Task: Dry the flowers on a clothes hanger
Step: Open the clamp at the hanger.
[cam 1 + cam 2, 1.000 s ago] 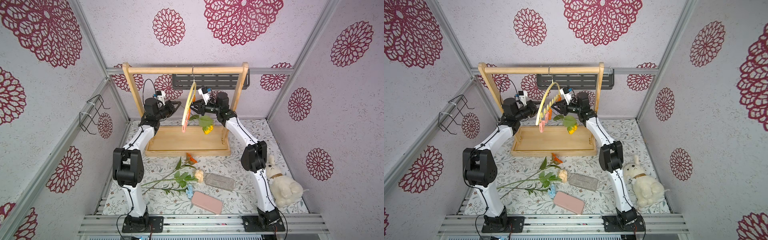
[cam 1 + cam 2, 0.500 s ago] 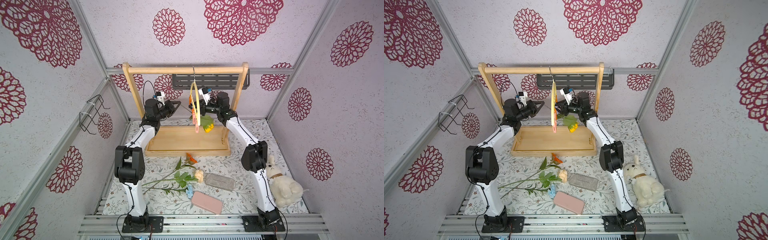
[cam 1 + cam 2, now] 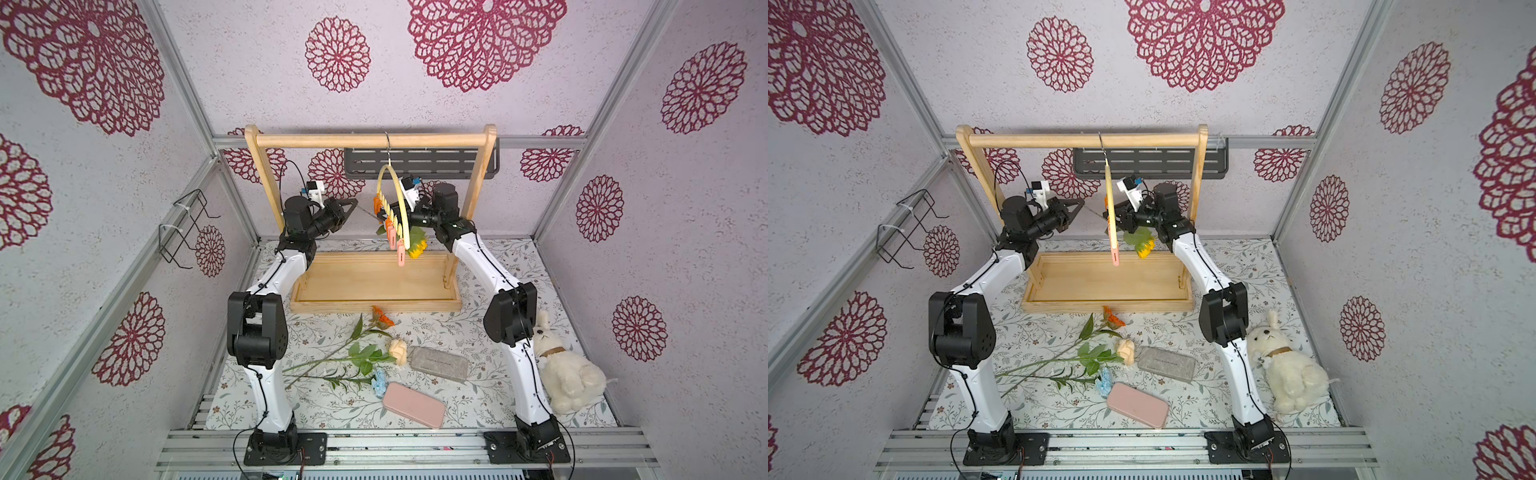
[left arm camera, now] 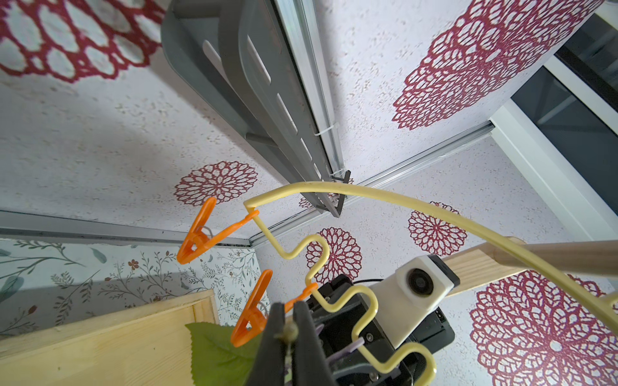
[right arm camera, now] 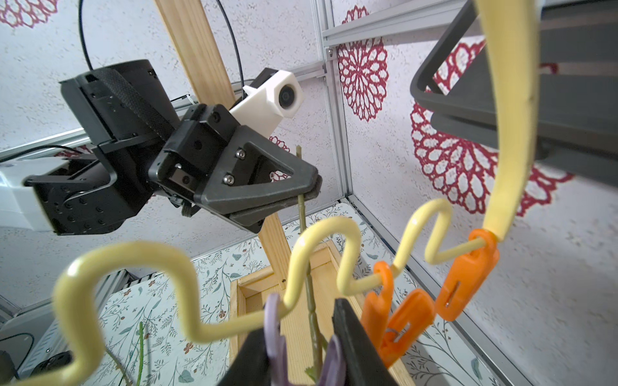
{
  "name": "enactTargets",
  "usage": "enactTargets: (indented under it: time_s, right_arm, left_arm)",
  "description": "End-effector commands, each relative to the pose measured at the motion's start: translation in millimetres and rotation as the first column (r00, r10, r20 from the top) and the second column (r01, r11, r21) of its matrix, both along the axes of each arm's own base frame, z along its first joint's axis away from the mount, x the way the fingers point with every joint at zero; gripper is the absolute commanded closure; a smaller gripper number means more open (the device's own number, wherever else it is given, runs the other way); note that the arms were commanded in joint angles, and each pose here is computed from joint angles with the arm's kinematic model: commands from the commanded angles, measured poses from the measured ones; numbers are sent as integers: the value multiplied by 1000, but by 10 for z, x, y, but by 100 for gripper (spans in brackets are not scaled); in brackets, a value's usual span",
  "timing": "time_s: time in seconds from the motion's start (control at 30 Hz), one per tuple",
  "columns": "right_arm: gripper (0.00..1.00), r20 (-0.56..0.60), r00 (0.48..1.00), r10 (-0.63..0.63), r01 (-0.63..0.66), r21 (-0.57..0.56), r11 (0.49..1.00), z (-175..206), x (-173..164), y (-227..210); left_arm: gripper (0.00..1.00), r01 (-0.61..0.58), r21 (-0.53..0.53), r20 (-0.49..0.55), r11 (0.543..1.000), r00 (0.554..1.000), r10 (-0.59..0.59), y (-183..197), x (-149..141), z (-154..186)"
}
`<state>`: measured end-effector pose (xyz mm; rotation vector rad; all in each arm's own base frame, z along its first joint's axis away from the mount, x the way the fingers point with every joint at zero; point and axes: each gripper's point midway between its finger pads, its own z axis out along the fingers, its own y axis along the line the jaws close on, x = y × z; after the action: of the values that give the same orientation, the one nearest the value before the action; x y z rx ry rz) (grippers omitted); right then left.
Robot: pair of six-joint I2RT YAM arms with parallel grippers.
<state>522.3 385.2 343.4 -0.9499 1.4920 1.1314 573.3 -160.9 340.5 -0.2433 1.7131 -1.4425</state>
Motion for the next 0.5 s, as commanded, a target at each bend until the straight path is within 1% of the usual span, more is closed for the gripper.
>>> enactTargets:
  time_s: [0.0,0.33,0.47]
  right_arm:
    - [73,85,996,-14,13,17,1000,461,-148,-94]
    - [79,92,996,-4,2,24,1000,482,-165,-84]
    - [82,81,997,12,-14,19,1000,442,-182,-67]
  left_arm:
    - [100,22,3,25,1000,999,-22,10,-66,61]
    - [100,38,10,-7,999,999,-38,-2,-103,-51]
    - [100,36,1,-6,999,999,-36,12,-99,-23]
